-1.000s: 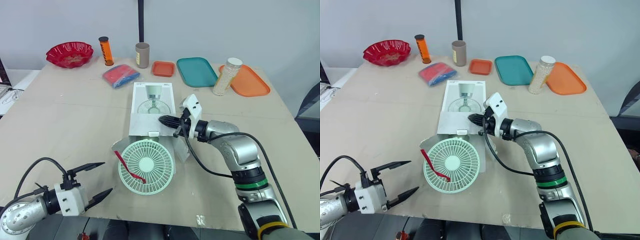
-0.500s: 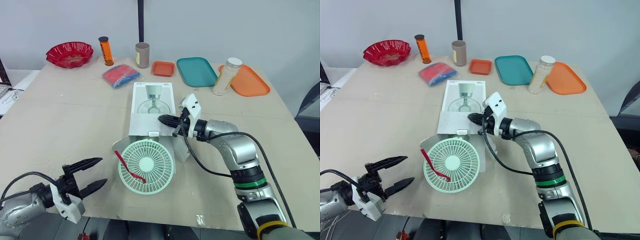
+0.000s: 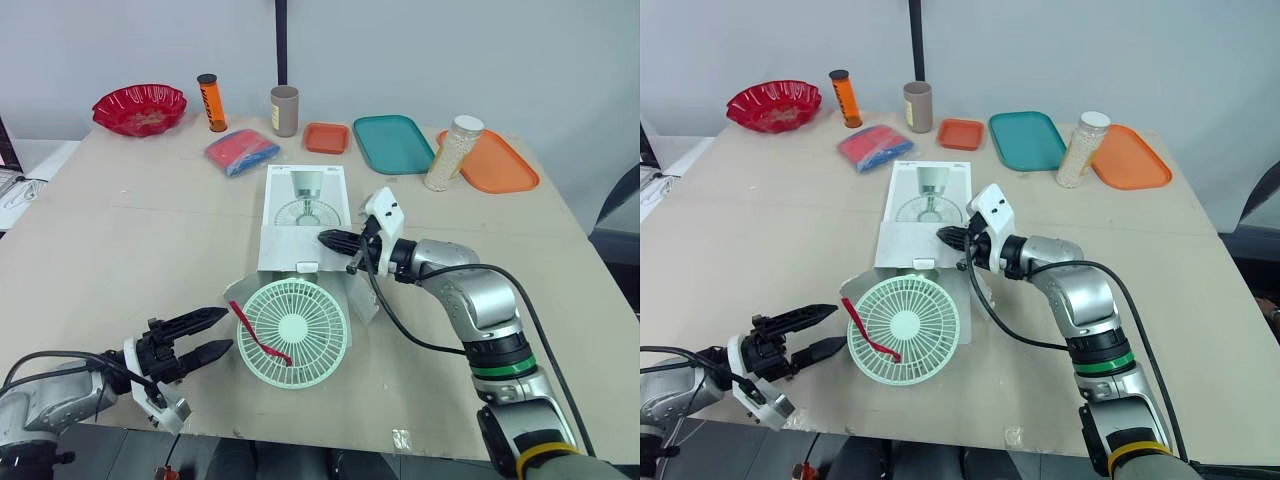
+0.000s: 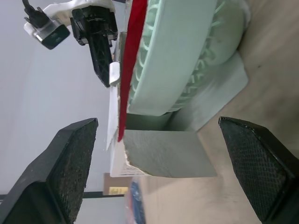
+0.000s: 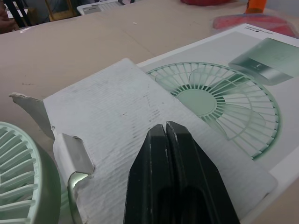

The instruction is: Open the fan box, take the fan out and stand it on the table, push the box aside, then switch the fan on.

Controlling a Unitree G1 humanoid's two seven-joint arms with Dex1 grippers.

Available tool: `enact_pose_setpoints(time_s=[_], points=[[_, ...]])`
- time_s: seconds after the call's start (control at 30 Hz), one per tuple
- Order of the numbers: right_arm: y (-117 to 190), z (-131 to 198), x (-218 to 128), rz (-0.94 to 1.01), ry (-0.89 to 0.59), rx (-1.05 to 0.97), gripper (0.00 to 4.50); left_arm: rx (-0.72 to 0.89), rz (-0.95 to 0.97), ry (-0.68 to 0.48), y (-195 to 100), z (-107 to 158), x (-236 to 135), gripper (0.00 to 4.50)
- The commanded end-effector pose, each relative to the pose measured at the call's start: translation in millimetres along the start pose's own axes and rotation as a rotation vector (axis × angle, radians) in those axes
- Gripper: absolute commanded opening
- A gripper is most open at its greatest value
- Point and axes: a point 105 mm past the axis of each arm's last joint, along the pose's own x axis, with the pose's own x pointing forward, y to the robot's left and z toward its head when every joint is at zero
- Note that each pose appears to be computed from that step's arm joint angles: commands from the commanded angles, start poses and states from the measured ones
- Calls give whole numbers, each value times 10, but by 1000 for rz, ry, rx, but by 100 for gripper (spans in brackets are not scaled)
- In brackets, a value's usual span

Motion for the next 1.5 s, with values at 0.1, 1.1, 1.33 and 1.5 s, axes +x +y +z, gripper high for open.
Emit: enact_pose_setpoints(time_s=[0.1,1.1,1.33,1.5], points=[[32,130,-49,-5,-38,-36,0,26,57,-45,57,25,105,442],[470,63,-1036,247,-1,-73,0,148,102,-179,-95,77,511,442],[664,-124,-1222,345,74,-102,0,147,106,-197,-109,53,498,442],[690,-163,-1248,340,81,-115,0,152,113,-206,-86,33,516,442]])
